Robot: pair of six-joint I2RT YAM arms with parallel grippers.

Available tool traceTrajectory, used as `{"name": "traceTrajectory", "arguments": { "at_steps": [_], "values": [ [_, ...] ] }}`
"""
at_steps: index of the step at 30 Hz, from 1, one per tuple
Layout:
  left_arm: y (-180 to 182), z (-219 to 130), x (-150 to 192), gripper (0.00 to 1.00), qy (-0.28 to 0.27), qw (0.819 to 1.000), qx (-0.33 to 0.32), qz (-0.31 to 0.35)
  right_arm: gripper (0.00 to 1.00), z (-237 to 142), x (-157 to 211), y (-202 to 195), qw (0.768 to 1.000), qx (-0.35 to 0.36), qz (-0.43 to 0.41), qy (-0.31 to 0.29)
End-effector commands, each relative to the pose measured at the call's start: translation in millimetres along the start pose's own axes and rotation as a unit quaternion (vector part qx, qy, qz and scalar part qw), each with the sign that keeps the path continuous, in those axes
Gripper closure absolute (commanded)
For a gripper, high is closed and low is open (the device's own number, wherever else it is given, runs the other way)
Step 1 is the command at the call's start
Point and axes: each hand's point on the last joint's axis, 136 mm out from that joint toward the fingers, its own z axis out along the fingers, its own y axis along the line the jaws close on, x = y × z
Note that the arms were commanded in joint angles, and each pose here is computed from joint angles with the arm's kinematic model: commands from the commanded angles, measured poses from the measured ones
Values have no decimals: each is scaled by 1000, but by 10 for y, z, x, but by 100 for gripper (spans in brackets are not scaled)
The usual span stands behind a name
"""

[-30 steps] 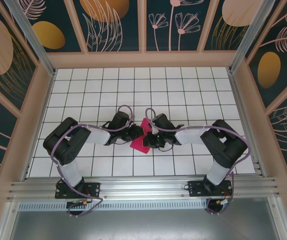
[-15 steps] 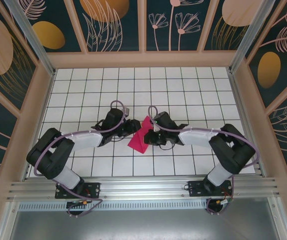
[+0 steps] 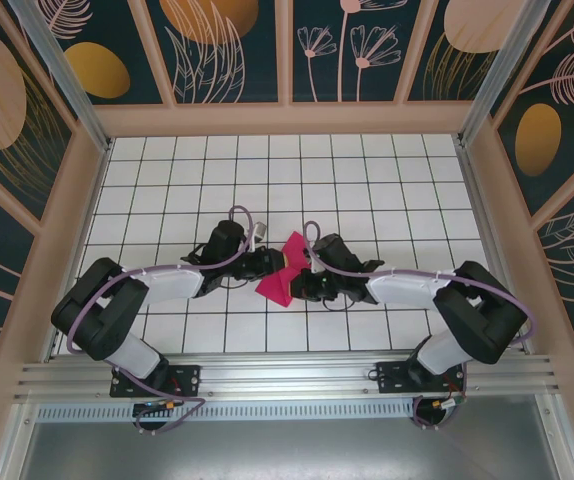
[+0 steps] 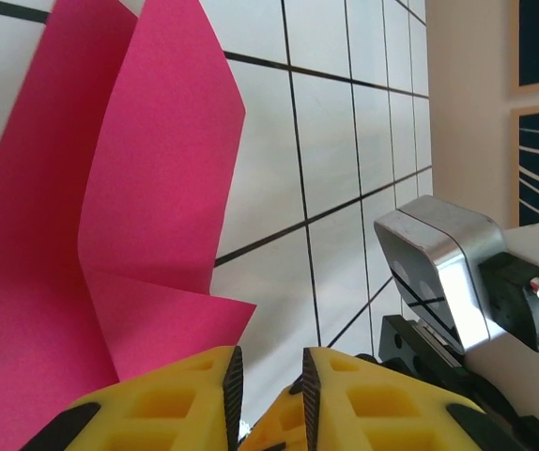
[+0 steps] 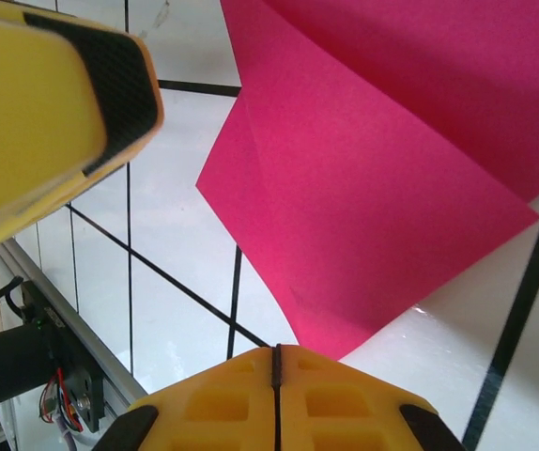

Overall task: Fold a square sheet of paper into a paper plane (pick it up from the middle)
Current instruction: Fold the triangle a second time at the center of the table.

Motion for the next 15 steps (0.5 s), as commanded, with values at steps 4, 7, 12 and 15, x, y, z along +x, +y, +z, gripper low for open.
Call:
{"name": "traceTrajectory", "arguments": {
  "at_steps": [4,7,12,15],
  "values": [
    [237,219,57,75,42,998,-45,-2,92,130,20,102,1000,-10,3,16],
    [447,286,21,77,36,995,-88,-14,93,171,37,89,1000,-11,5,18],
    [611,288,33,77,28,993,-115,-22,93,245,55,91,999,-17,11,25],
    [647,311,67,77,33,993,-114,-23,93,279,57,105,999,-20,12,28]
  ]
}}
